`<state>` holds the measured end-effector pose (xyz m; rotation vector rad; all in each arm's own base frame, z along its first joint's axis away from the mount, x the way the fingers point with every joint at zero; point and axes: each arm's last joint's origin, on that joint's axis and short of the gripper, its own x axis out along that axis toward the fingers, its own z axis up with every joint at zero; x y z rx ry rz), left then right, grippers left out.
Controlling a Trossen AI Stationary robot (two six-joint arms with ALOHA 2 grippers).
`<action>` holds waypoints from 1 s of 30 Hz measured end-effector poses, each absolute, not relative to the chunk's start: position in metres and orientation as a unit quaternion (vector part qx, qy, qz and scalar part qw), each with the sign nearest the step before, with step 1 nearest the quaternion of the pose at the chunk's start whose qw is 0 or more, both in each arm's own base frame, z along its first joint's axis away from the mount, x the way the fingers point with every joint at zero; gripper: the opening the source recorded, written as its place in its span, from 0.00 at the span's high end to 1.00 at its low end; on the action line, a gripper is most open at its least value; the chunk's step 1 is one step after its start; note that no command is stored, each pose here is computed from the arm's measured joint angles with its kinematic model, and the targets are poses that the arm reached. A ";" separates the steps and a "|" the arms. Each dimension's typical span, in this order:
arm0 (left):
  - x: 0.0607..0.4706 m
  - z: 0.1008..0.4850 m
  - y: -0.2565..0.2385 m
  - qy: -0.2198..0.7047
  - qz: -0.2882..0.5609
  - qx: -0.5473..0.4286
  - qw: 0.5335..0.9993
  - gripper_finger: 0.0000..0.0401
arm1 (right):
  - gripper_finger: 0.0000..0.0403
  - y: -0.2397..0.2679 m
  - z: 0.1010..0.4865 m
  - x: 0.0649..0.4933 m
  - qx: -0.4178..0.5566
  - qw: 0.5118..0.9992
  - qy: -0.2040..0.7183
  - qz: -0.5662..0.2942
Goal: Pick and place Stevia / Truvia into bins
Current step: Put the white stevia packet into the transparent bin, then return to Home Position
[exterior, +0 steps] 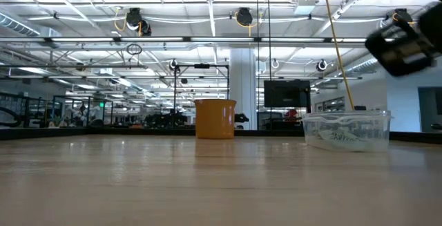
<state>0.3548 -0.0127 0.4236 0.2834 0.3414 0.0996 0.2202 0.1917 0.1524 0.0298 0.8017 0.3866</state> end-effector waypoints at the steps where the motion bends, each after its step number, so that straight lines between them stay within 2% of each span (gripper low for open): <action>1: 0.355 0.425 -0.011 0.161 0.051 0.148 0.974 0.77 | 0.96 0.185 0.160 0.217 0.005 0.906 0.389 0.167; 8: 0.356 0.428 0.000 0.154 0.064 0.182 0.969 0.77 | 0.97 0.127 0.198 0.195 -0.100 0.917 0.385 -0.013; 12: 0.355 0.425 0.012 0.169 0.076 0.190 0.964 0.77 | 0.97 0.096 0.195 0.195 -0.080 0.916 0.387 -0.074; 17: 0.354 0.424 0.031 0.181 0.101 0.179 0.962 0.77 | 0.93 0.070 0.175 0.196 -0.032 0.898 0.431 -0.084; 21: 0.352 0.423 0.045 0.192 0.120 0.171 0.959 0.77 | 0.88 0.061 0.174 0.200 -0.003 0.898 0.432 -0.080; 30: 0.348 0.420 0.063 0.209 0.141 0.165 0.954 0.77 | 0.76 0.057 0.176 0.203 -0.039 0.898 0.437 -0.048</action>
